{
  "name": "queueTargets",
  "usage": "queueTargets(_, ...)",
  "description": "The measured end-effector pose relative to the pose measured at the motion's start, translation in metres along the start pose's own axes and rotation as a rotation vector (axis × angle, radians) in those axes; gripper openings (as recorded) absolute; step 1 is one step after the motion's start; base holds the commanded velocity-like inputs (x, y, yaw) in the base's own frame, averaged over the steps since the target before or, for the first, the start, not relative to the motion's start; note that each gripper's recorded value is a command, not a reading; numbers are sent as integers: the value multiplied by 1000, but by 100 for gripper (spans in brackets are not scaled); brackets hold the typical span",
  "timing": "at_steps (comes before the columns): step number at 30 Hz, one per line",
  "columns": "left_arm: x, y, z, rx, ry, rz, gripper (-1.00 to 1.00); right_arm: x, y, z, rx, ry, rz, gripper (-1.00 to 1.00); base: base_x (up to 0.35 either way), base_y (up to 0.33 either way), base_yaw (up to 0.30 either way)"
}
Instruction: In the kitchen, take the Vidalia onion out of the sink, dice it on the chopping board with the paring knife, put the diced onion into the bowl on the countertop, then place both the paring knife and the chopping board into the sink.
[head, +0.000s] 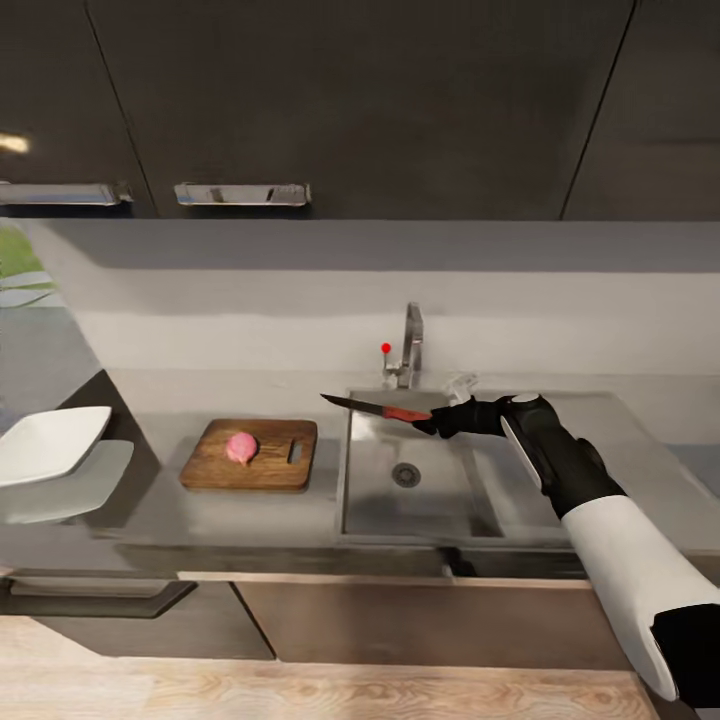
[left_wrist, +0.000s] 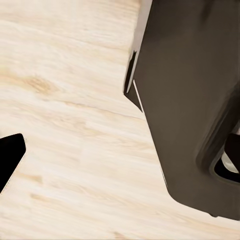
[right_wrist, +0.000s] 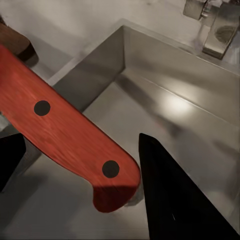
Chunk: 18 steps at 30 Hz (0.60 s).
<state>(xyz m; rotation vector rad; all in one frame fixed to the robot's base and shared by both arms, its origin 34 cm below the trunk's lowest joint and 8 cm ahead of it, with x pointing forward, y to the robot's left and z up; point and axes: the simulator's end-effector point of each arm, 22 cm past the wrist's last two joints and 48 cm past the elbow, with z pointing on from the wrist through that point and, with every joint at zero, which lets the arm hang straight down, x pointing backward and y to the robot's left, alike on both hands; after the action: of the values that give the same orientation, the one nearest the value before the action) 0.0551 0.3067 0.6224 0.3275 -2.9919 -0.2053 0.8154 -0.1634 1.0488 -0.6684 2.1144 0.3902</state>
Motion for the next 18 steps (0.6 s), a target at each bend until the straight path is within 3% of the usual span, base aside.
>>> queueTargets(18, -12, 2, 0, 2, -30, 13, 100, -12, 1, -12, 11, -17, -11, -100, 43, 288, 0)
